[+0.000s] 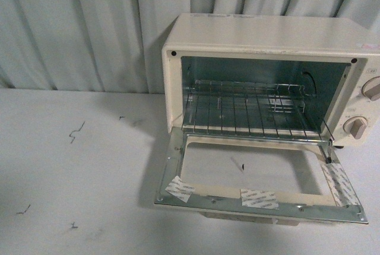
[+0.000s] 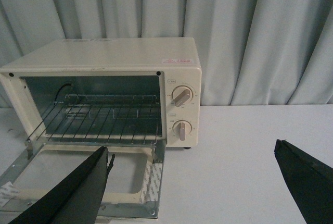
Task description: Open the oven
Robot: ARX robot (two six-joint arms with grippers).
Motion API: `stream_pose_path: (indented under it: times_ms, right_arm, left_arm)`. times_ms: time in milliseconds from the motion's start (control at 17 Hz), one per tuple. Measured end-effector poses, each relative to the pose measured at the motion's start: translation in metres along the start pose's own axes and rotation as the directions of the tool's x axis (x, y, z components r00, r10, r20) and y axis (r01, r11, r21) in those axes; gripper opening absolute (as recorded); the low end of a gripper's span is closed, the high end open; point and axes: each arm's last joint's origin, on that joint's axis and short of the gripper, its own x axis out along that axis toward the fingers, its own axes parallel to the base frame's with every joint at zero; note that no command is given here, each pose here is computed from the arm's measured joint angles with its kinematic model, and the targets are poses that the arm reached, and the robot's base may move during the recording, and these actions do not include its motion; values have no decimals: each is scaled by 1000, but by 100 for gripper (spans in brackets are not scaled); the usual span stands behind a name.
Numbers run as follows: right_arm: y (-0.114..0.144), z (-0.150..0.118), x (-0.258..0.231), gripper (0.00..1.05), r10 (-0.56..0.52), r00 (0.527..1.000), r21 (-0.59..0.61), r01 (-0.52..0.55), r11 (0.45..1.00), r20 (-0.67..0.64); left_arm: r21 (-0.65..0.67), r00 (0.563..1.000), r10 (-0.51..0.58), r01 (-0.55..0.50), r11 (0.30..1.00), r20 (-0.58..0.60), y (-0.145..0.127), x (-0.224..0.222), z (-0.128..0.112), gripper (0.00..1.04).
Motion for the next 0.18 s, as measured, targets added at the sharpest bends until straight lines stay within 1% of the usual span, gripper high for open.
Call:
stream_pose_path:
  times_ms: [177]
  right_arm:
    - [0,0,0,98,0,1000,0,0,1000,0]
  left_arm:
    - [0,1000,0,0,1000,0,0,0,0,98]
